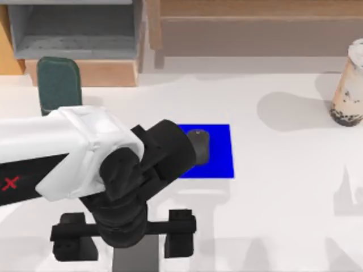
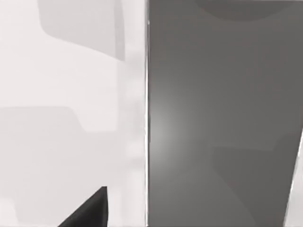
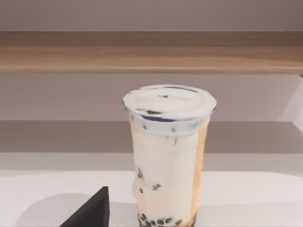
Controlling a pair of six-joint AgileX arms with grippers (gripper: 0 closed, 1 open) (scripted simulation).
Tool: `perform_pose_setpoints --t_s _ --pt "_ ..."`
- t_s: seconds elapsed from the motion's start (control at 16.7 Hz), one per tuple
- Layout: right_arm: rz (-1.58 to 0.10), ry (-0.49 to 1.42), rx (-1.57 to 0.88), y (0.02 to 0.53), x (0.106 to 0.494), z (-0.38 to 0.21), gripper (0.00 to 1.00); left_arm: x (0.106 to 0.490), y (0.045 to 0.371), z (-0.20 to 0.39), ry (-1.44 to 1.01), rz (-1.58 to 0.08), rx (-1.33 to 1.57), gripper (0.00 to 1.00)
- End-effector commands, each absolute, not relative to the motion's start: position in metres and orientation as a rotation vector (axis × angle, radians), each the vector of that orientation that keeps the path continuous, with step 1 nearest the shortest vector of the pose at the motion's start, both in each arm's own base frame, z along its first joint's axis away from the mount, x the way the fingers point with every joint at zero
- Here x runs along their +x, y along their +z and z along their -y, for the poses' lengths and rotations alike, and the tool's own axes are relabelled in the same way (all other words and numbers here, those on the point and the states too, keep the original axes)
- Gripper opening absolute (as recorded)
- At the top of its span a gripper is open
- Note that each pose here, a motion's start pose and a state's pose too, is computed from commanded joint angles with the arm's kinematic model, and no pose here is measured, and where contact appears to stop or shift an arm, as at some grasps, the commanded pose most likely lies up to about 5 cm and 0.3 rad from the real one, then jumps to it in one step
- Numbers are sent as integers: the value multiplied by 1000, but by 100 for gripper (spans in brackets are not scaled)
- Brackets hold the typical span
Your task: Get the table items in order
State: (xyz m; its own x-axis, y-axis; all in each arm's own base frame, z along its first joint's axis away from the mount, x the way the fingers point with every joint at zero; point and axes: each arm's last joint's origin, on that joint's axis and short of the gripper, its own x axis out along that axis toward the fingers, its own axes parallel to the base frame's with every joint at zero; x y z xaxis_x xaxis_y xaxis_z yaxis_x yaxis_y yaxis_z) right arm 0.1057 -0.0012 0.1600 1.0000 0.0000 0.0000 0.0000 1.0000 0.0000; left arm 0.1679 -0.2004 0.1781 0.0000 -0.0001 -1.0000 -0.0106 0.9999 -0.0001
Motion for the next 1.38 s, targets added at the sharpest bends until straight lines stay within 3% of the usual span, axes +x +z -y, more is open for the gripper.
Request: perform_pose_setpoints --t_s 0.3,0.72,1.02,1.38 --pt "0 0 0 160 106 1 100 169 169 201 10 -1572 -8 100" --pt "0 0 0 160 106 1 100 169 113 201 7 -1569 -10 100" --pt "0 0 0 160 106 1 100 168 108 200 8 -1571 -8 100" --pt "0 0 0 160 106 1 100 168 108 200 8 -1571 -8 55"
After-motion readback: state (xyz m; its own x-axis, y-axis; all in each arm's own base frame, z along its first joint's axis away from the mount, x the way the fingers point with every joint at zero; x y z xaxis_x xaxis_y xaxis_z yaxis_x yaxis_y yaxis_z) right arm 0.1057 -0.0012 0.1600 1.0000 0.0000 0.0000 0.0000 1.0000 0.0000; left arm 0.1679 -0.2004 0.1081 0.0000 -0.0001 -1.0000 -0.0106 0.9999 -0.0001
